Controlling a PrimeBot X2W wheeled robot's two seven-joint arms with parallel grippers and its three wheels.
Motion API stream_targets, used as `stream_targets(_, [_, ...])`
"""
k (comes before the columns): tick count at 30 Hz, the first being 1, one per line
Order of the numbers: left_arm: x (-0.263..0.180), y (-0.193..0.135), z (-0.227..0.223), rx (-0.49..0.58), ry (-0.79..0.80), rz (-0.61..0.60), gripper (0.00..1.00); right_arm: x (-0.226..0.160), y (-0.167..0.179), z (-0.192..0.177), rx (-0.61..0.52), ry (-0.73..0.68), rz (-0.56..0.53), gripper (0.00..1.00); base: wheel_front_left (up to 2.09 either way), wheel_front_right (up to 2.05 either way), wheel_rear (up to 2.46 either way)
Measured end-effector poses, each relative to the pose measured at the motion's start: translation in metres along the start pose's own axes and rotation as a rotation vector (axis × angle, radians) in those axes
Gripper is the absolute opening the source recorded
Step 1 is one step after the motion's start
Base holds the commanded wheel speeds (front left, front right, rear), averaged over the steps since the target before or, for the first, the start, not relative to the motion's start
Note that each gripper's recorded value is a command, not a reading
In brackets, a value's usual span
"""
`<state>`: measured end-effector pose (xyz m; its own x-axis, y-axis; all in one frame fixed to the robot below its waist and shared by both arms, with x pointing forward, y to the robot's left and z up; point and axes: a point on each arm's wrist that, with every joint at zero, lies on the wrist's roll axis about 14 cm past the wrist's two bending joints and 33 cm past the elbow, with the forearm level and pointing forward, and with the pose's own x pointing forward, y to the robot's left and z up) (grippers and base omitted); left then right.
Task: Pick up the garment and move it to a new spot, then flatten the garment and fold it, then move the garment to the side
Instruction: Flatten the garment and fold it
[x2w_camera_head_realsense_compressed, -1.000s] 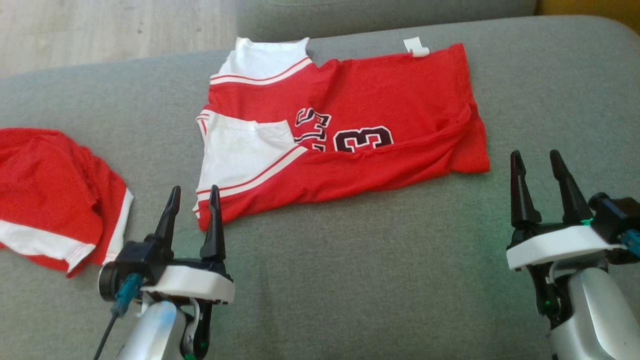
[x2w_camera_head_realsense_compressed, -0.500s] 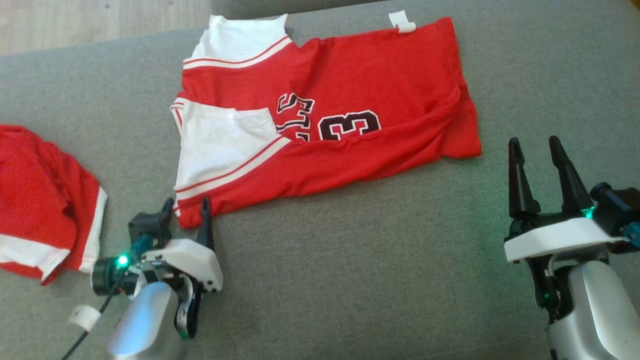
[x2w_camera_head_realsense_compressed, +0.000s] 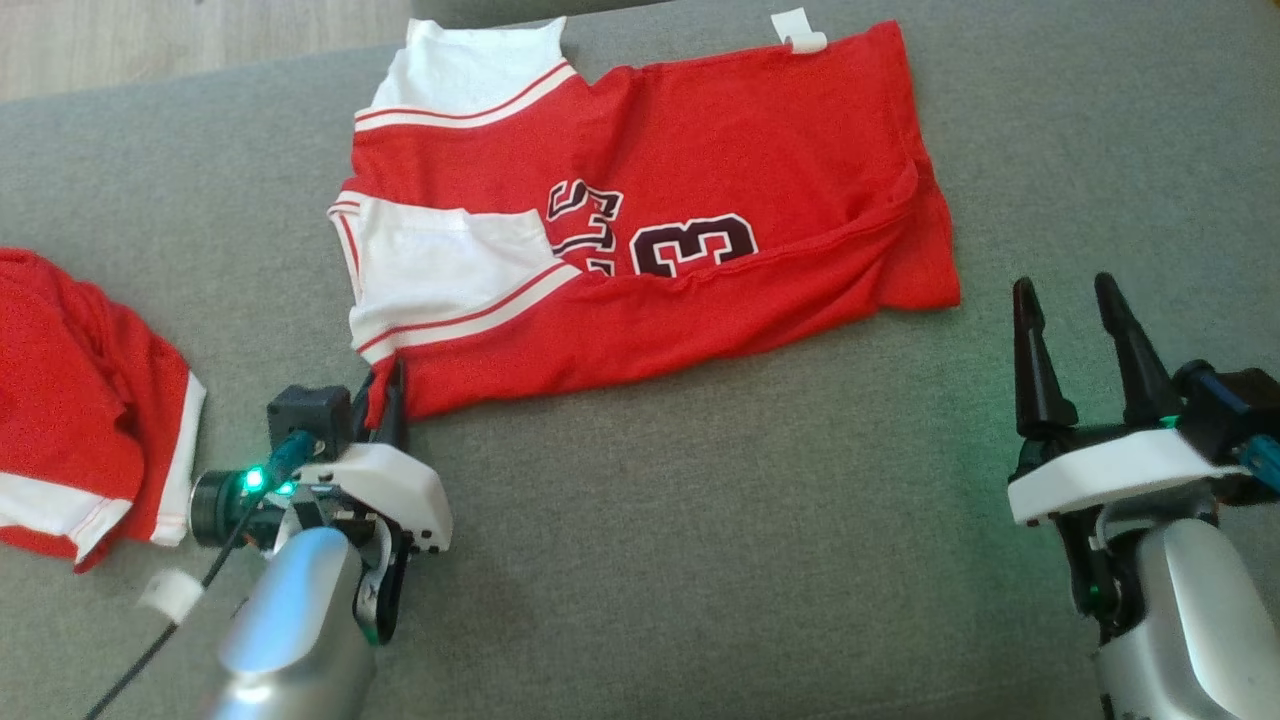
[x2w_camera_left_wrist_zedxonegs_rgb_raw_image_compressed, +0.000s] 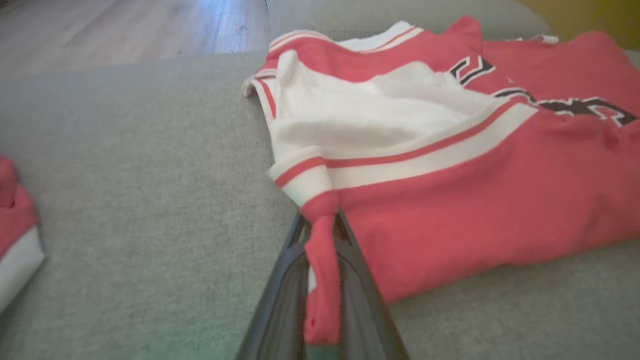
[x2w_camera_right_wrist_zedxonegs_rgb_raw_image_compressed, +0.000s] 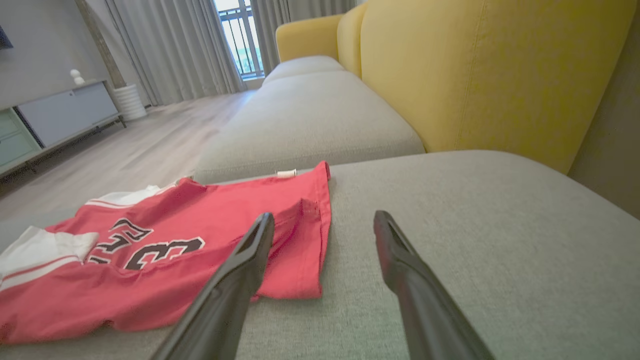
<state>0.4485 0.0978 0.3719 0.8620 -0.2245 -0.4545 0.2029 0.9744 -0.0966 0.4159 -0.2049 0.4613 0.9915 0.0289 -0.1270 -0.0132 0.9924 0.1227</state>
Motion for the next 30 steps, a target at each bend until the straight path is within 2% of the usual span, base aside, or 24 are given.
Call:
stream_targets(1, [0.000,0.000,0.000,0.000,0.000,0.000,0.00,0.000,0.000,0.000,0.000,0.000,0.000,1.00,0.00,0.00,0.00])
stream_targets(7, [-0.008,-0.009,0.058,-0.017,-0.266,-0.045,0.00,0.008,0.001,-0.027,0.052,0.134,-0.027,1.00,0.00,0.00,0.00])
stream_targets(12, [-0.014,-0.010,0.083,-0.028,-0.361,-0.059,0.00,0.025,-0.003,-0.046,0.061,0.249,-0.048,1.00,0.00,0.00,0.00])
stream_targets(18, [-0.016,-0.010,0.085,-0.018,-0.377,-0.067,0.00,0.045,0.011,-0.070,0.199,0.348,-0.033,1.00,0.00,0.00,0.00])
stream_targets(22, [-0.015,-0.008,0.082,-0.025,-0.372,-0.067,0.00,0.053,0.025,-0.088,0.220,0.416,-0.006,1.00,0.00,0.00,0.00])
stream_targets(27, [-0.015,-0.006,0.080,-0.022,-0.371,-0.068,0.00,0.069,0.033,-0.091,0.226,0.441,0.005,1.00,0.00,0.00,0.00])
stream_targets(29, [-0.015,-0.005,0.080,-0.023,-0.370,-0.065,0.00,0.072,0.036,-0.092,0.218,0.450,0.013,0.00,0.00,0.00,0.00])
stream_targets(30, [-0.015,-0.005,0.081,-0.023,-0.371,-0.066,0.00,0.073,0.037,-0.092,0.212,0.454,0.017,0.00,0.00,0.00,0.00])
